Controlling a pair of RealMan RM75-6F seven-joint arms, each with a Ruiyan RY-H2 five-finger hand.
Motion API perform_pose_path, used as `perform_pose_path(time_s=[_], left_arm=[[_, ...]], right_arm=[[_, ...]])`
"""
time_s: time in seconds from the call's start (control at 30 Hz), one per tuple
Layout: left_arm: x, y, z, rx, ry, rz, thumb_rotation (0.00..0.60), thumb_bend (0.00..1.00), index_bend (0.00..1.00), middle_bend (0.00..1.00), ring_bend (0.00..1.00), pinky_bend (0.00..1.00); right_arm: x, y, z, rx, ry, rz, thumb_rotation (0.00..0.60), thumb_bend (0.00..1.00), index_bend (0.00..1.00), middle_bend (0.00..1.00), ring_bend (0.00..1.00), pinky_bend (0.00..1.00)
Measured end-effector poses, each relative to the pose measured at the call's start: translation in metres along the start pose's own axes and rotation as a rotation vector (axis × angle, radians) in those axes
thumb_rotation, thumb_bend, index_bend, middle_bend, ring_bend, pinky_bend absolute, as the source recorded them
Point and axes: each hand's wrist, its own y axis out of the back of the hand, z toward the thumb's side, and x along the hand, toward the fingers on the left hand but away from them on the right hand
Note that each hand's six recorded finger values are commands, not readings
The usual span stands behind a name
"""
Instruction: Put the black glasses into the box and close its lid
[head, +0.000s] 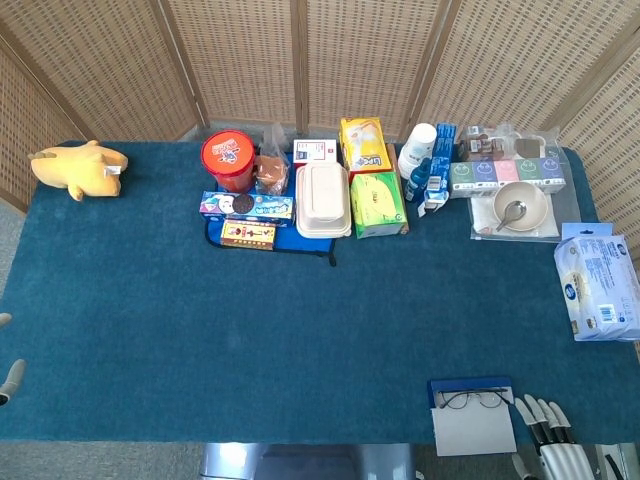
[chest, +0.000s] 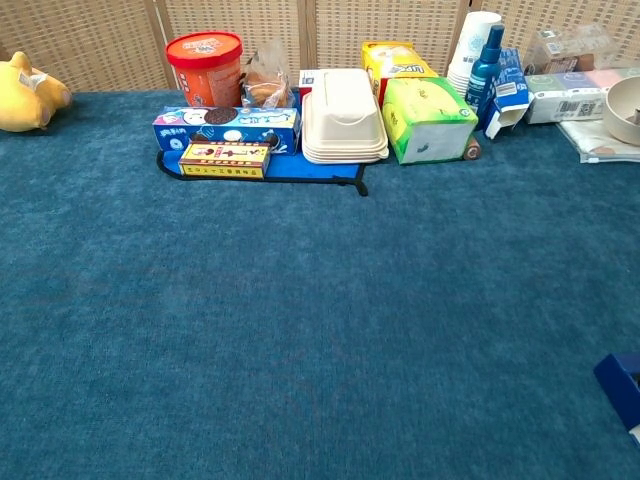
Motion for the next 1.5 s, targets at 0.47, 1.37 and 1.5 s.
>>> perform_pose_path(time_s=[0.47, 1.37, 1.5], left_arm=[[-0.003, -0.001, -0.004, -0.004, 0.008, 0.001, 0.6, 0.3, 0.26, 0.34, 0.22, 0.27], [-0.005, -0.007, -0.018, -0.001, 0.034, -0.011, 0.6, 0.3, 0.26, 0.34, 0.22, 0.27], [-0.004, -0.009, -0.02, 0.0, 0.037, -0.015, 0.6, 0.3, 0.26, 0.34, 0.22, 0.27]], right_arm=[[-0.004, 0.009, -0.003, -0.042, -0.03, -0.063, 0.565, 0.36, 0.0, 0.0, 0.0, 0.05], [-0.024, 0.026, 0.017, -0.069, 0.106, -0.148, 0.6, 0.34, 0.29, 0.18, 0.15, 0.19], [-0.026, 0.026, 0.019, -0.063, 0.125, -0.141, 0.6, 0.34, 0.39, 0.24, 0.2, 0.23]])
